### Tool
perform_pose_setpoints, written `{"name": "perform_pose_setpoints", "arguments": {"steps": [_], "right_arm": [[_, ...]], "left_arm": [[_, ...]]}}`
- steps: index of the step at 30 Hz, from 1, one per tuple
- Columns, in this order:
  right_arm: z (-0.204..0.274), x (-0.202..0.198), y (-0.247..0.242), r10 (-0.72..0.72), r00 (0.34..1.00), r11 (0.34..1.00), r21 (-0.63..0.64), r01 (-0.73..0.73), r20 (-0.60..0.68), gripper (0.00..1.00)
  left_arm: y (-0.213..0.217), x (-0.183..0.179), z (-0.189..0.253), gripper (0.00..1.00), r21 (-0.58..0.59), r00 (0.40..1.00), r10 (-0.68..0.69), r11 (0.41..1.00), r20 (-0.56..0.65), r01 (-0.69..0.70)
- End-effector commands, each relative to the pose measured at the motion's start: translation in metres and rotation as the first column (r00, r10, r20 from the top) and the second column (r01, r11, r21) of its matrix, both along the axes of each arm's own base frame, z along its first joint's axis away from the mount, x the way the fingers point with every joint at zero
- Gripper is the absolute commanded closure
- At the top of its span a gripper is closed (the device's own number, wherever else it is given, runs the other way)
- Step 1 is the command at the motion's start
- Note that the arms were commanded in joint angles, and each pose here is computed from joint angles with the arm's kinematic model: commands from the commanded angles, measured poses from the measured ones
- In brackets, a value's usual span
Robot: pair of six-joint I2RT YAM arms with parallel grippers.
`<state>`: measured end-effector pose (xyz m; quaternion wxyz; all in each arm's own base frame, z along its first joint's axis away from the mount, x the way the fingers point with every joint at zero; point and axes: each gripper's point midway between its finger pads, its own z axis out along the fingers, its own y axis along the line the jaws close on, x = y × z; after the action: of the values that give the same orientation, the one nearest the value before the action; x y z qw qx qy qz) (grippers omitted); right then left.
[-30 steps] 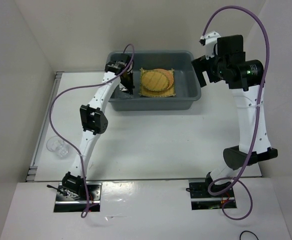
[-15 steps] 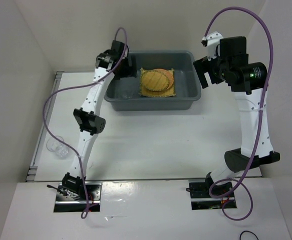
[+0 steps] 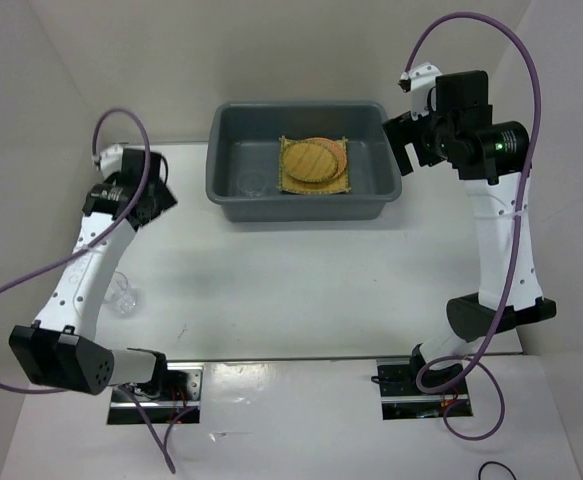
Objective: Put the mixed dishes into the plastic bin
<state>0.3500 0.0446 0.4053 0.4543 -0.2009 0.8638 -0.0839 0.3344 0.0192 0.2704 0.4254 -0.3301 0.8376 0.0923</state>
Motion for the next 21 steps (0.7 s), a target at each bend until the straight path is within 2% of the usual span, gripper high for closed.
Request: {"name": "perform_pose_setpoints", "arguments": {"steps": [1,4,6,10,14,21], "right_arm": [[0.01,0.002,0.007,0.026,0.999,1.0,0.014,-0.026,0.035,0.02],[0.007,0.005,0.007,0.026,0.999,1.0,0.012,-0.026,0.026,0.02],[0.008,0.007,0.008,0.026,0.999,1.0,0.012,-0.026,0.027,0.02],[0.008,0.01,0.008,0.026,0.999,1.0,0.012,-0.026,0.029,0.02],[0.003,0.007,0.011,0.035,0.999,0.999,0.009,-0.035,0.014,0.02],[0.003,0.007,0.011,0.035,0.999,0.999,0.009,-0.035,0.014,0.02]], "left_arm": [[0.025,-0.005,-0.034,0.0,-0.072,0.994,0.105,0.992,0.037,-0.103],[0.056,-0.023,-0.07,0.0,-0.012,0.979,0.152,0.988,-0.136,-0.155],[0.065,-0.032,-0.084,0.0,-0.01,0.969,0.171,0.984,-0.18,-0.176],[0.073,-0.046,-0.112,0.0,-0.042,0.962,0.189,0.979,-0.199,-0.201],[0.079,-0.058,-0.147,0.0,-0.078,0.941,0.165,0.978,-0.296,-0.196],[0.081,-0.054,-0.171,0.0,-0.151,0.928,0.125,0.97,-0.351,-0.188]]}}
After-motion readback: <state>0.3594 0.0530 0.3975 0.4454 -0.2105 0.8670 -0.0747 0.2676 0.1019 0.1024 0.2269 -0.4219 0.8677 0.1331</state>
